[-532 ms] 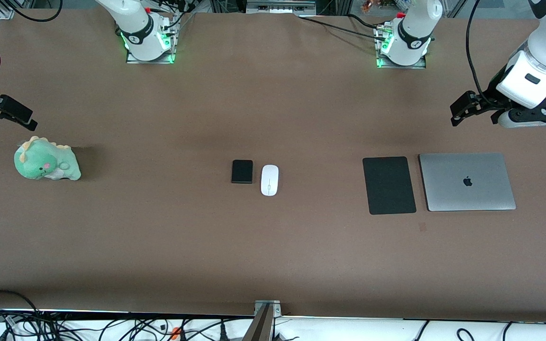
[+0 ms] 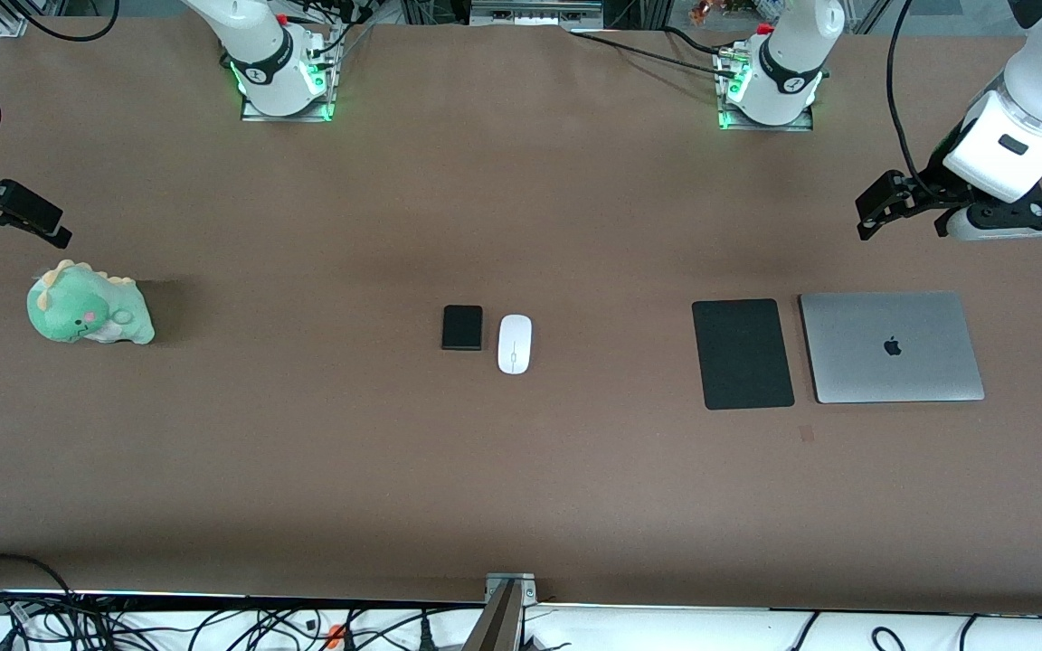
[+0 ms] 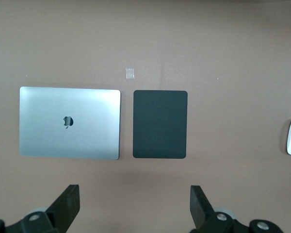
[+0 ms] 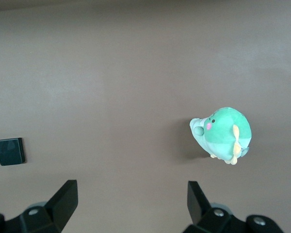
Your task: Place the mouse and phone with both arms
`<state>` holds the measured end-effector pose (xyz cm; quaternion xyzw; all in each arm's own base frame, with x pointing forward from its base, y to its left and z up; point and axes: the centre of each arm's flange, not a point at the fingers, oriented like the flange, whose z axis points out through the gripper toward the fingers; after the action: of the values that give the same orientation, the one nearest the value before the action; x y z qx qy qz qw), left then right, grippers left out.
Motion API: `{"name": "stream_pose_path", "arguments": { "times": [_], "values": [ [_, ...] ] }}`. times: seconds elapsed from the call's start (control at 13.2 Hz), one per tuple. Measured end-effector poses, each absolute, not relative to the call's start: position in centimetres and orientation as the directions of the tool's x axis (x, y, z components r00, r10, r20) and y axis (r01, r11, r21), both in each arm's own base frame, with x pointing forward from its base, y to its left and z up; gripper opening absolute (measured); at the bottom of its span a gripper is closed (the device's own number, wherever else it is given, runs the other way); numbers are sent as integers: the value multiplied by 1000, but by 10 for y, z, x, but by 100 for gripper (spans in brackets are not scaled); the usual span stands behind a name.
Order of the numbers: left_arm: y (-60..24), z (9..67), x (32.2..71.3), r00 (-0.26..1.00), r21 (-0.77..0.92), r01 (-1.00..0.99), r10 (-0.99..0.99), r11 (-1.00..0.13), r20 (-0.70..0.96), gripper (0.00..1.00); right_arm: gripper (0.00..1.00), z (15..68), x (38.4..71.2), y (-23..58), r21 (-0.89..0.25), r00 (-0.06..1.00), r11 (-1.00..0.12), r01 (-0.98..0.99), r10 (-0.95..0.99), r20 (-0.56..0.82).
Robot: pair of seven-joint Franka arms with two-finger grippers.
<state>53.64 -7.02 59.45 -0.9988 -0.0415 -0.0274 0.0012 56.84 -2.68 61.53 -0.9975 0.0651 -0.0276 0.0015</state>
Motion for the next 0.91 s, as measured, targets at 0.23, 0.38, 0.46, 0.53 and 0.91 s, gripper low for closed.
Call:
{"name": "stream_pose_path", "arguments": {
  "times": [0.23,0.38,0.46,0.53,0.91],
  "values": [
    [-70,595,537,995,0,83,83,-997,56,100,100,615,568,-27,-6,990,-992,-129,-129,52],
    [-71,597,537,995,1,82,82,-997,59,100,100,614,568,-24,-6,991,-992,-125,-125,48],
    [-72,597,537,995,1,81,81,-997,60,100,100,612,568,-22,-6,992,-993,-121,-122,42],
    [-72,597,537,995,1,80,80,-997,60,100,100,608,568,-20,-5,992,-993,-117,-117,35],
    [-77,595,537,996,1,69,69,-998,55,100,100,572,573,0,6,994,-996,-86,-87,-60]
  ]
}}
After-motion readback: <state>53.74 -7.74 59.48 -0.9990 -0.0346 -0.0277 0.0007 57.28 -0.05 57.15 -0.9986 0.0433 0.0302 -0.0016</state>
